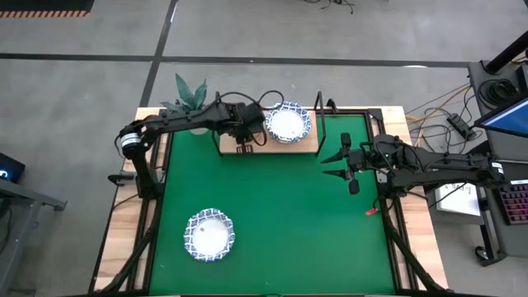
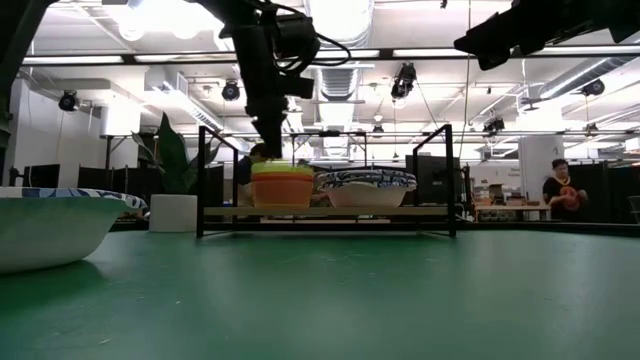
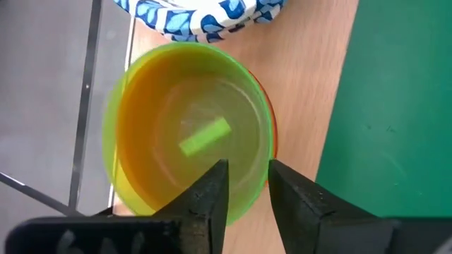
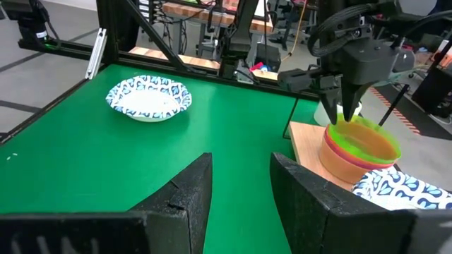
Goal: Place and stack bowls onto a shelf
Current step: Stack the transparent green bowl on top of the transparent orange bowl on the shelf, then stack the blue patterned bowl on top of the other blue patterned bowl on the shelf
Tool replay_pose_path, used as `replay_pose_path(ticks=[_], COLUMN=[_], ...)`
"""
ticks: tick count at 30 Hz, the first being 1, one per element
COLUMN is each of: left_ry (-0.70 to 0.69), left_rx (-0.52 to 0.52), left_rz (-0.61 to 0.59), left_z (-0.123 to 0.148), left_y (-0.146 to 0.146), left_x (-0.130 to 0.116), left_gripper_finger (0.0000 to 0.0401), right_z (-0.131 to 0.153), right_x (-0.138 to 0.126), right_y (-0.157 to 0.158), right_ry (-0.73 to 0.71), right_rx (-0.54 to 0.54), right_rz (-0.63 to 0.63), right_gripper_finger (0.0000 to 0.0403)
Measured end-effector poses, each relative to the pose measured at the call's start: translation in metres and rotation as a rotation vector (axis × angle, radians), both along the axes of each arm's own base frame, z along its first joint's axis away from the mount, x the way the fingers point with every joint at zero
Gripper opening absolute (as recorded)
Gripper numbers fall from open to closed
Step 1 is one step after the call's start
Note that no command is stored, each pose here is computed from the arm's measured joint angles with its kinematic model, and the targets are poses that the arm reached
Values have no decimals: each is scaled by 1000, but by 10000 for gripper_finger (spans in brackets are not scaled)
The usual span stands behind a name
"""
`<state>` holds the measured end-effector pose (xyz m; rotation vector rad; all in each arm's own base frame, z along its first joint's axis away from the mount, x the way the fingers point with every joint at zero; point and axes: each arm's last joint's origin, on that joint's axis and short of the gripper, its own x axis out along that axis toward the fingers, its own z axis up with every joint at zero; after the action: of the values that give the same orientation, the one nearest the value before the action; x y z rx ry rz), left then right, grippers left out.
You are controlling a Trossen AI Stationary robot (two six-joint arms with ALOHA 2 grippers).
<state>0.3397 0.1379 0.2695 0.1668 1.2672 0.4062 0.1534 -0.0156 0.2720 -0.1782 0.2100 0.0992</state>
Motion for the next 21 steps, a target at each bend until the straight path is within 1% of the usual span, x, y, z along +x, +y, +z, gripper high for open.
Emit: replay_pose_path(ticks=[6, 10, 14, 17, 21], left_ry=[-18, -74, -106, -97, -31], left_rx=[-30, -135, -251, -337, -377], left_rz=[35, 12, -17, -38, -82], left_z=[0, 4, 8, 9, 9], left_y=[-4, -17, -41, -65, -100], left_x=[0, 3, 5, 7, 5], left_gripper_finger=[87, 87, 87, 87, 87], right_z=[0, 0, -2, -2, -2], right_x=[0, 0, 0, 0, 0], right_y=[0, 0, 0, 0, 0], right_ry=[0, 6, 20, 21, 21], right_rx=[0, 0, 2, 2, 1], right_rz=[0, 0, 0, 0, -1], right_gripper_finger=[132, 132, 132, 132, 132])
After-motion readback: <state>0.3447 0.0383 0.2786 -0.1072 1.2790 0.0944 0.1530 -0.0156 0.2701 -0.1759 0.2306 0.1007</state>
